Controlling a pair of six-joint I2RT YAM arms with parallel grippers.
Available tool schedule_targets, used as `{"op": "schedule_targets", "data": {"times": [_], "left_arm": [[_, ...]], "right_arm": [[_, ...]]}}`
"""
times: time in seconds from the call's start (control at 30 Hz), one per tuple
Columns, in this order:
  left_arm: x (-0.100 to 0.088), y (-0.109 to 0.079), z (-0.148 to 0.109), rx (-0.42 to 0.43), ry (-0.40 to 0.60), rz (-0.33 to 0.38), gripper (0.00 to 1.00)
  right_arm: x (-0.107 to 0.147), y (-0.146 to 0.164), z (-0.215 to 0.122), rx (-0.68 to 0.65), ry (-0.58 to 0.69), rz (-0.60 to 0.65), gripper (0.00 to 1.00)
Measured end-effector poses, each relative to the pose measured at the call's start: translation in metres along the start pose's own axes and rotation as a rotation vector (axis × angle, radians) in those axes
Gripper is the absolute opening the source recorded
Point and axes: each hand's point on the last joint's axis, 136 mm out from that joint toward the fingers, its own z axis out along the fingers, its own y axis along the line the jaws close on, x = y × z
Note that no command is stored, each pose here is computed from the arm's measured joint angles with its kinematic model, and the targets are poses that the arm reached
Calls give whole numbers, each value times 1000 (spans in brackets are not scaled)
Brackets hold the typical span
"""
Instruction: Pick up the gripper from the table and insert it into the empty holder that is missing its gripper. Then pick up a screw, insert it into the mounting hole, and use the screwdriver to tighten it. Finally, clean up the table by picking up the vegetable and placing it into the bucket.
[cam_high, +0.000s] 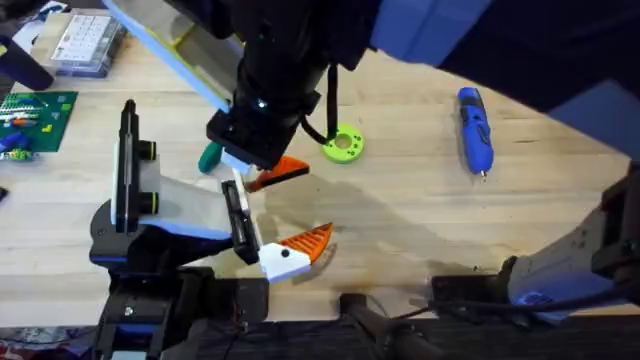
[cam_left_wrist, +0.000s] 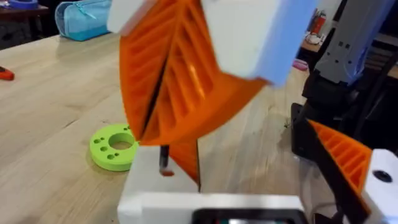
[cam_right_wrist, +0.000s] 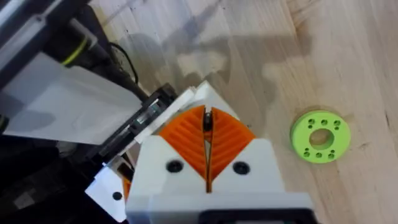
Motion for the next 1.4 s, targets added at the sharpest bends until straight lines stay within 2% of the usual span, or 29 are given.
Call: {"op": "schedule_targets", "data": {"times": [1.07, 1.4], "left_arm": [[0, 0, 0, 0, 0, 0, 988], [0, 0, 0, 3, 0, -11, 988]], "right_arm": [[3, 0, 0, -1, 14, 2, 13], [8, -2, 17, -4, 63, 10, 13]]}}
